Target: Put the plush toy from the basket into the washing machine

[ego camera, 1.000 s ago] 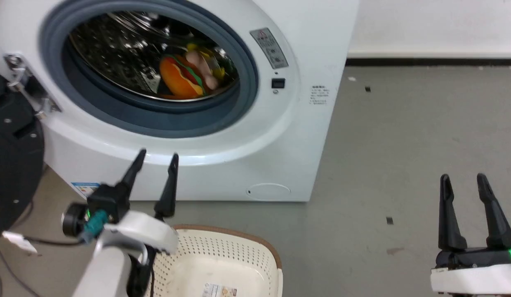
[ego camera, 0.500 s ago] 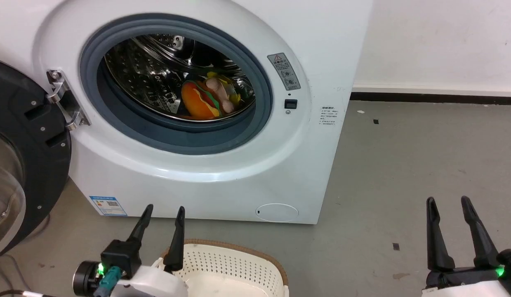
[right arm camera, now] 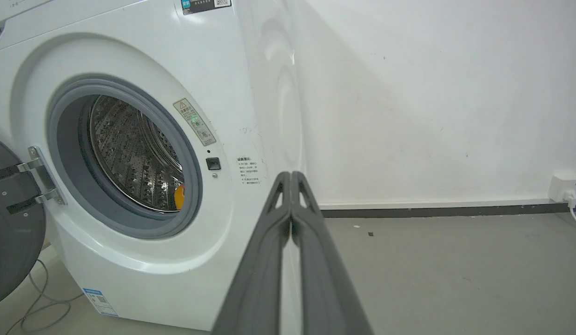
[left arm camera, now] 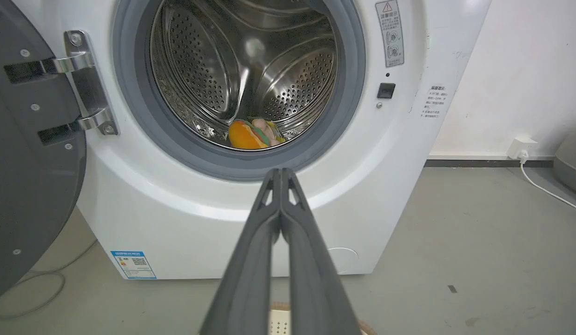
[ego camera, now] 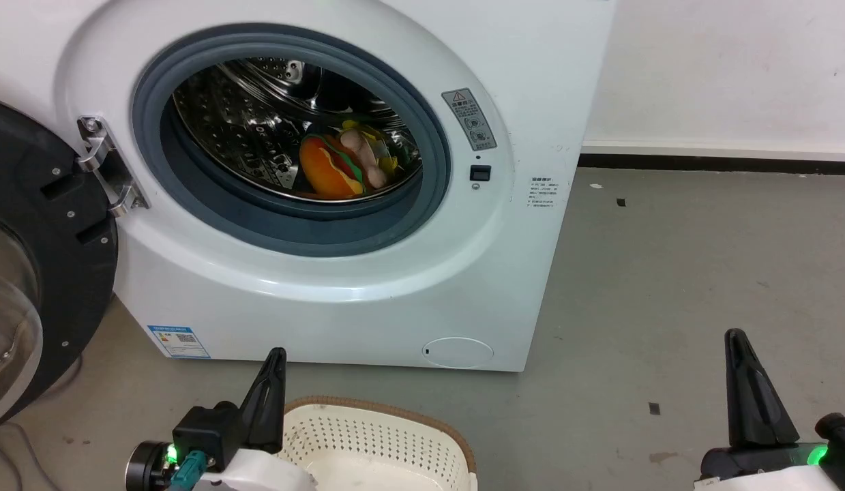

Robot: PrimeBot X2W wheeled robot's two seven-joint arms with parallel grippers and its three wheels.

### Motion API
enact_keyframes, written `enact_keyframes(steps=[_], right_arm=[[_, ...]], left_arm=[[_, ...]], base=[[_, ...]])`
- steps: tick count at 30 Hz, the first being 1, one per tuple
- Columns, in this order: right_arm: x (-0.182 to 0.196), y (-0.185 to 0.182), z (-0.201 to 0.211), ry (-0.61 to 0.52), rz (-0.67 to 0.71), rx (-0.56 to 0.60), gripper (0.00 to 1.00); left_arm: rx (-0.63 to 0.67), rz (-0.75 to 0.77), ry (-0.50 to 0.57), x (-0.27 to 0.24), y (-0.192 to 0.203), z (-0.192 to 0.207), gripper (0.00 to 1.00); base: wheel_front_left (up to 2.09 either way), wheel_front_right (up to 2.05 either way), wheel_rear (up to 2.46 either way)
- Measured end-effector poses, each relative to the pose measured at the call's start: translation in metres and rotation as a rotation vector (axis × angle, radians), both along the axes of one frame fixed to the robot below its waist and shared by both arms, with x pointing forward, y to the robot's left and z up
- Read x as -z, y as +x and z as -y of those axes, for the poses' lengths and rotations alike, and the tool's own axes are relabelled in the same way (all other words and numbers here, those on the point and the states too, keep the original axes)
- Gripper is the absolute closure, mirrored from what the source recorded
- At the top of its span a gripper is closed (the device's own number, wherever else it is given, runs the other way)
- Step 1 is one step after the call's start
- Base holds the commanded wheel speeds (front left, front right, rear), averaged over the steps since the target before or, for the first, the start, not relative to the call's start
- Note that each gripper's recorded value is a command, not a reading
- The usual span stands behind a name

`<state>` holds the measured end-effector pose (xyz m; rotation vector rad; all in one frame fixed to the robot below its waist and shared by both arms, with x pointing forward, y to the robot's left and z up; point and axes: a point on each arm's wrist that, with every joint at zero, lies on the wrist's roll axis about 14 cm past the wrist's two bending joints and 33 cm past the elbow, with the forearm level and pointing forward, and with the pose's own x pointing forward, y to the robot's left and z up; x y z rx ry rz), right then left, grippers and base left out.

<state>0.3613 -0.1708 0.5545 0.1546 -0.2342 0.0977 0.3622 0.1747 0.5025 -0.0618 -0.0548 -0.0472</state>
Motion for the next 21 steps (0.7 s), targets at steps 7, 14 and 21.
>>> enact_keyframes(steps=[7, 14, 21], right_arm=[[0.002, -0.0001, -0.0001, -0.004, -0.014, -0.001, 1.0], [0.0048, -0.0003, -0.0006, -0.016, -0.03, -0.003, 1.0], [0.0071, -0.0001, -0.0015, -0.035, -0.045, -0.004, 1.0]], left_arm=[[0.0, -0.005, 0.0, -0.0007, 0.001, 0.0008, 1.0], [-0.003, -0.007, 0.005, -0.0025, 0.0023, 0.0007, 1.0], [-0.005, -0.007, 0.016, -0.0045, 0.0035, 0.0003, 1.0]], base=[[0.0, 0.0, 0.0], [0.0, 0.0, 0.0], [0.0, 0.0, 0.0]])
